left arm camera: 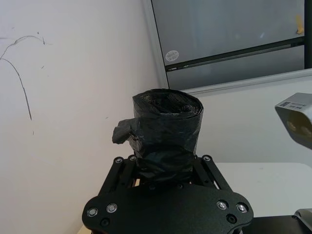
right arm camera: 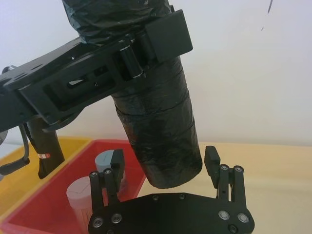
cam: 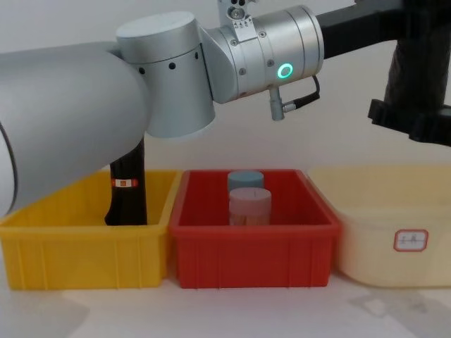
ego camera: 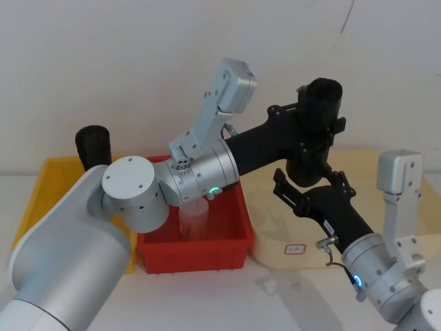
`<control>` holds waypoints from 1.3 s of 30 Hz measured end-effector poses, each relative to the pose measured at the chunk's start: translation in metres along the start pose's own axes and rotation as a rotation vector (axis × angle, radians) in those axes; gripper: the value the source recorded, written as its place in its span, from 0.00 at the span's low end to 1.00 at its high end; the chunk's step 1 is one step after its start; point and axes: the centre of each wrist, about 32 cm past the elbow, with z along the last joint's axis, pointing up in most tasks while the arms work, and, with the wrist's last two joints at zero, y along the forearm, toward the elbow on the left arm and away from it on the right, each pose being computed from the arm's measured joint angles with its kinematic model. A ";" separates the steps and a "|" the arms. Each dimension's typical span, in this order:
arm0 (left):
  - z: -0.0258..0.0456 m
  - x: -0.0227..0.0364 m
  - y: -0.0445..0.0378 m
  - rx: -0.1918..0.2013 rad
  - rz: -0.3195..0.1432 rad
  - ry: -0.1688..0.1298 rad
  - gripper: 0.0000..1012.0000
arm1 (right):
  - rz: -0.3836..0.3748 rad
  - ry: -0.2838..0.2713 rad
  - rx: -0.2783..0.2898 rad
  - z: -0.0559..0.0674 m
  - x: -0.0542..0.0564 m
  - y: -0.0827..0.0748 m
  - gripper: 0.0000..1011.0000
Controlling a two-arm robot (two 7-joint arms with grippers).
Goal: Pick up the garbage bag with the one hand and transfer it to the other hand.
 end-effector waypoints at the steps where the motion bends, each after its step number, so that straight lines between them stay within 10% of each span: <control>1: 0.0000 0.0000 0.0000 0.000 0.000 0.000 0.39 | 0.000 0.000 0.000 0.000 0.000 0.000 0.99; 12: 0.0000 0.0000 0.0000 0.000 0.000 0.000 0.39 | -0.016 0.003 -0.013 0.003 -0.002 0.008 0.98; 27: 0.0001 0.0000 0.0000 0.000 0.000 0.000 0.39 | -0.050 0.014 0.009 0.007 -0.003 0.013 0.61; 39: 0.0001 0.0000 0.0000 -0.001 0.000 0.000 0.39 | -0.064 0.013 0.019 0.012 -0.002 0.014 0.60</control>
